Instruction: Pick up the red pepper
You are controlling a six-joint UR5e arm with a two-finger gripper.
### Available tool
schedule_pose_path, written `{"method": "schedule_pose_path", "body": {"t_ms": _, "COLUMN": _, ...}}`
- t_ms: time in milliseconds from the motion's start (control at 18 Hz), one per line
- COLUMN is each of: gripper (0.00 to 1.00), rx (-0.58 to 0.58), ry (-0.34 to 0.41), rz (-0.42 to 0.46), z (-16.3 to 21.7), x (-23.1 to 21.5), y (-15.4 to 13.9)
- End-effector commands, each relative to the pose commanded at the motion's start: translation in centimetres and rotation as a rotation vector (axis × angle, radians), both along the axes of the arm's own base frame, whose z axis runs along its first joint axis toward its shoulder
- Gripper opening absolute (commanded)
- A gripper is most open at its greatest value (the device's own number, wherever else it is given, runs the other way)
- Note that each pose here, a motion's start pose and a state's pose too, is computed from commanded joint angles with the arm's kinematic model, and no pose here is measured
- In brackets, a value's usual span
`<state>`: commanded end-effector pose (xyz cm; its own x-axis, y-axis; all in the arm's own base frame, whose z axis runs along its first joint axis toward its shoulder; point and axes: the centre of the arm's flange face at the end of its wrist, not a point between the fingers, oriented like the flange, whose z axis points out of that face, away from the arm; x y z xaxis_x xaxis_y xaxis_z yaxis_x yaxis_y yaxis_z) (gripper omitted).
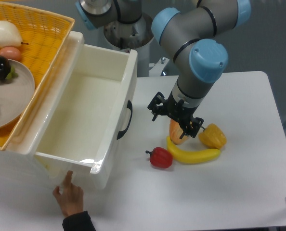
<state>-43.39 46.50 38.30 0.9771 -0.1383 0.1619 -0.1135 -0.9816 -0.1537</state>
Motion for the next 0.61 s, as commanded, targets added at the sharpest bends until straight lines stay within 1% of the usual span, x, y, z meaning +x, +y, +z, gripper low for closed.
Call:
{"method": "schedule_pose_path", "body": {"t_ms": 167, "gripper": 1.0, "rx": 0.005, "ry": 0.002, "rz": -0.037, "z": -0.8, "x": -1.1, "y": -0.7}}
{"method": "schedule_pose_path", "body": {"t_ms": 278, "gripper": 1.0, "rx": 0.011, "ry": 0.007, "rz": -0.064, "z": -1.6, "x": -1.6, "y": -0.6}}
{"method": "schedule_pose_path", "body": {"t_ms": 611, "gripper": 1.0, "rx": 0.008, "ry": 0.002, "rz": -0.059, "z": -4.2, "x": -2.1, "y": -0.5}}
